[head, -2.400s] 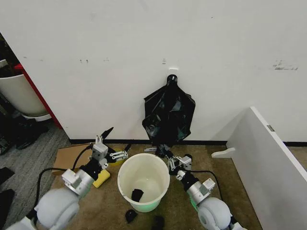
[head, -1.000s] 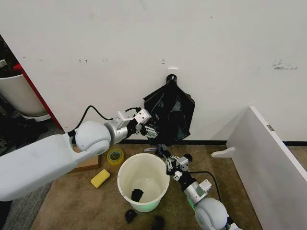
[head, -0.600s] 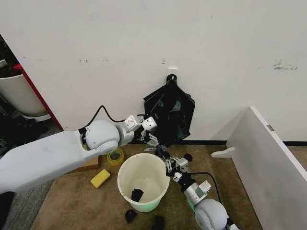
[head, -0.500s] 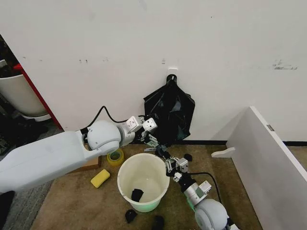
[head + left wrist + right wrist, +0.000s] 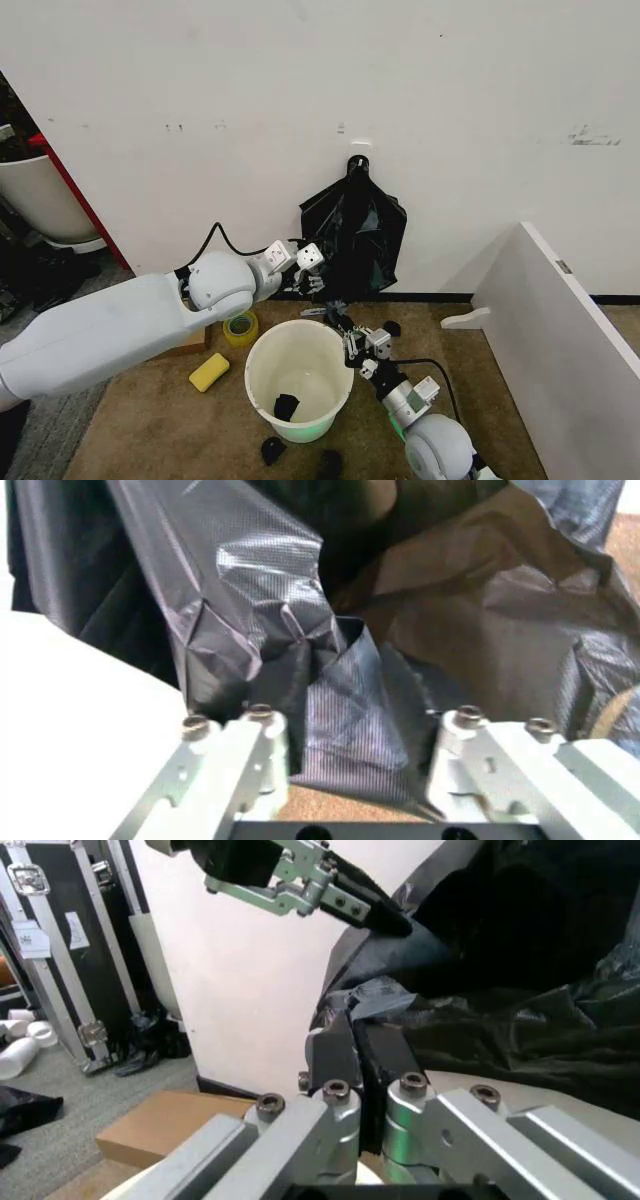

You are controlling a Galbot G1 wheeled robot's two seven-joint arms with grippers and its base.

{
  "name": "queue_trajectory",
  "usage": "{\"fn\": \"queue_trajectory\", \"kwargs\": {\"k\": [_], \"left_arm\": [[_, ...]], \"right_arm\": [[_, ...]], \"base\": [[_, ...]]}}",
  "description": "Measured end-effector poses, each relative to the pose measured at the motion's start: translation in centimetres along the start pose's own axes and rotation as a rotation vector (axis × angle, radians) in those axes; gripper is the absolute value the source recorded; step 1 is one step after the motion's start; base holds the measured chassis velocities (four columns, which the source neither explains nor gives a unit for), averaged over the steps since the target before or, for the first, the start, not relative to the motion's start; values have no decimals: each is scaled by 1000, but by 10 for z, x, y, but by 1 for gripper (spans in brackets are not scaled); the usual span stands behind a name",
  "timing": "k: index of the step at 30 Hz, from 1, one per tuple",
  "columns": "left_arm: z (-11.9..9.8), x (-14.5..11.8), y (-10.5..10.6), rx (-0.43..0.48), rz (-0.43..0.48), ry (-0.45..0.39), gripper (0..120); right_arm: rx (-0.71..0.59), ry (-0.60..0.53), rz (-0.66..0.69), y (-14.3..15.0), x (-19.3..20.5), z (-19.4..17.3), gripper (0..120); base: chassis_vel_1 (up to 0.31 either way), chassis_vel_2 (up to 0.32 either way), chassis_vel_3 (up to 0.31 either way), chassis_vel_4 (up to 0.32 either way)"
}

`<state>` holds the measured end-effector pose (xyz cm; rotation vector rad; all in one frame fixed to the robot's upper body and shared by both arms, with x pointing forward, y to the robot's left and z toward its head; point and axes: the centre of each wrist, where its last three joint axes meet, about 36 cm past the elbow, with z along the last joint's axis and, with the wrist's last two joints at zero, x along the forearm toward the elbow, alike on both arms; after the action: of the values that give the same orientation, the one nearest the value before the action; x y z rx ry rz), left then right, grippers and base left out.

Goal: Place the garbage bag over the trash bin.

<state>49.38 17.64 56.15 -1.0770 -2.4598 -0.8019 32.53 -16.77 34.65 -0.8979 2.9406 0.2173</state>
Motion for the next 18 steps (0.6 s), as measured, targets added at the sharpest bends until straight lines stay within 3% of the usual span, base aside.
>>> {"fn": "queue_trajectory", "kwargs": {"k": [2, 8, 11, 18], "left_arm": [[3, 1, 1, 23, -19, -17, 15], [12, 3, 2, 73, -55, -80, 0], [18, 5, 0, 106, -71, -128, 0], [43, 13, -12, 292, -65, -286, 0]], "right_arm": [[0, 0, -1, 0, 0, 0, 0], [1, 0, -3, 0, 0, 0, 0], [0, -1, -5, 1, -1, -1, 0], [0, -12, -10, 3, -1, -6, 0]], "base": [[0, 0, 0, 0], [0, 0, 0, 0], [0, 0, 0, 0], [0, 0, 0, 0]]}}
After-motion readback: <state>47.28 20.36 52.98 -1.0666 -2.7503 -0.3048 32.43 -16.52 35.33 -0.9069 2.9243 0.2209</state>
